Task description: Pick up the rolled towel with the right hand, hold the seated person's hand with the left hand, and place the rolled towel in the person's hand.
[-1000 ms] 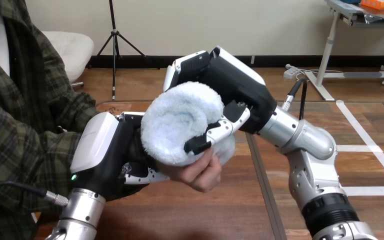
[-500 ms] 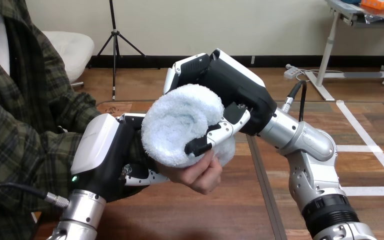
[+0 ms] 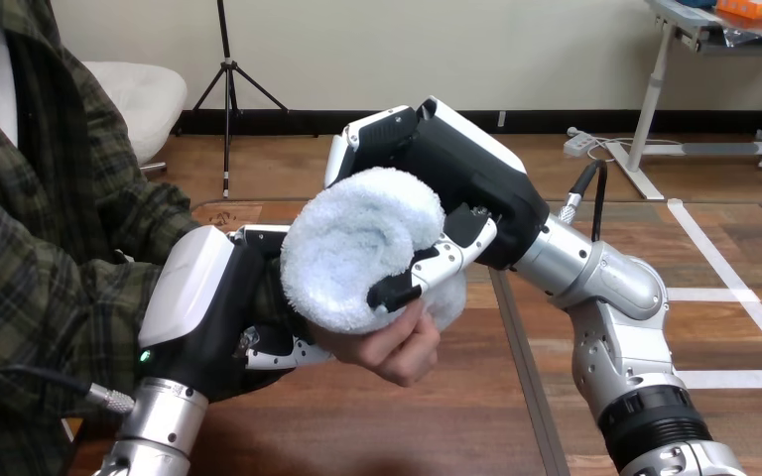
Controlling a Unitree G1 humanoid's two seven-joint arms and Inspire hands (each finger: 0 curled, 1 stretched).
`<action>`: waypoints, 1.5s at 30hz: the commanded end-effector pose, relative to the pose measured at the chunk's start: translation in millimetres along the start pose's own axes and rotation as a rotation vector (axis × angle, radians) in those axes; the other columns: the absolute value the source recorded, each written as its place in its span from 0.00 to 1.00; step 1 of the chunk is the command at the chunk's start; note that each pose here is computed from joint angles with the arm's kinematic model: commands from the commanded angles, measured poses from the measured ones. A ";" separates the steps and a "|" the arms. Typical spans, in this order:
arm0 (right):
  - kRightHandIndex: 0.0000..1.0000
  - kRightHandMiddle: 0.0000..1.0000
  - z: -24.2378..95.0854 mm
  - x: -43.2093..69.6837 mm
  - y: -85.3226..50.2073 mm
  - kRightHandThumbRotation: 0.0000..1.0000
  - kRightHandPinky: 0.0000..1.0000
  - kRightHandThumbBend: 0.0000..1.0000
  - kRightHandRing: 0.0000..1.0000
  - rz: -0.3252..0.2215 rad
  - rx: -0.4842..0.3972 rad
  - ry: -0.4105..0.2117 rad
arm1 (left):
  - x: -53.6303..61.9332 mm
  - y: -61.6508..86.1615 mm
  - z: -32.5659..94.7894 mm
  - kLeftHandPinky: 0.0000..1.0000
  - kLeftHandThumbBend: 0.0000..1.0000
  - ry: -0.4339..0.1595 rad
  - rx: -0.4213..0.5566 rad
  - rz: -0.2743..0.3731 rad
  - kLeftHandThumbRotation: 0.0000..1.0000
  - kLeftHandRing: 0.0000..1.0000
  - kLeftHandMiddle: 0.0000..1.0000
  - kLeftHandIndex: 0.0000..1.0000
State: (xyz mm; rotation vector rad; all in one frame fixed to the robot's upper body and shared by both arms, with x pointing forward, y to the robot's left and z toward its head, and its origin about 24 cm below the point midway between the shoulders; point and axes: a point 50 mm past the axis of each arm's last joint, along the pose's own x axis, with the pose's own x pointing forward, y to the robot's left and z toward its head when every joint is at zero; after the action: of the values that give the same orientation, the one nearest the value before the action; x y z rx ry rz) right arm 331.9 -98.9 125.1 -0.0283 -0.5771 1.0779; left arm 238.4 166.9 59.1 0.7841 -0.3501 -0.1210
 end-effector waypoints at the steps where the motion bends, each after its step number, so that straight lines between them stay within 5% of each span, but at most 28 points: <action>1: 0.31 0.28 1.0 4.4 0.1 0.00 0.14 0.74 0.21 0.010 0.002 -0.010 | 8.4 0.1 10.0 0.23 0.89 -0.061 -0.040 0.016 0.00 0.28 0.36 0.37; 7: 0.40 0.36 -1.1 2.2 -2.4 0.00 0.21 0.81 0.28 0.031 0.111 -0.007 | 6.9 0.8 7.4 0.27 0.93 -0.055 -0.038 0.006 0.00 0.32 0.39 0.40; 11: 0.48 0.46 1.0 -0.1 -4.8 0.07 0.31 0.88 0.38 0.053 0.090 0.050 | 7.2 1.4 7.7 0.29 0.94 -0.057 -0.030 0.009 0.00 0.34 0.40 0.41; 24: 0.84 0.87 19.8 -3.0 -10.2 0.32 0.85 1.00 0.88 0.057 0.003 0.052 | 7.9 1.1 6.3 0.33 0.95 -0.065 -0.028 0.008 0.00 0.37 0.42 0.43; 32: 0.94 0.94 26.4 -8.6 -16.8 0.40 0.98 1.00 0.98 -0.021 -0.005 0.027 | 8.5 0.9 6.3 0.33 0.96 -0.061 -0.037 0.003 0.00 0.37 0.43 0.44; 45: 0.94 0.93 32.3 -20.6 -25.1 0.50 1.00 1.00 0.99 -0.120 -0.034 0.019 | 10.0 1.2 6.4 0.34 0.96 -0.065 -0.042 0.001 0.00 0.38 0.43 0.43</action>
State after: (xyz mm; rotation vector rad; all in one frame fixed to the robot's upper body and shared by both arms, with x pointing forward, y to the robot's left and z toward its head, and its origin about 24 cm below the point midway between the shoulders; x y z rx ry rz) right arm 329.5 -128.6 131.5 -0.0329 -0.4849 0.9975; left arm 235.8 169.5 54.2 0.7705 -0.3353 -0.1411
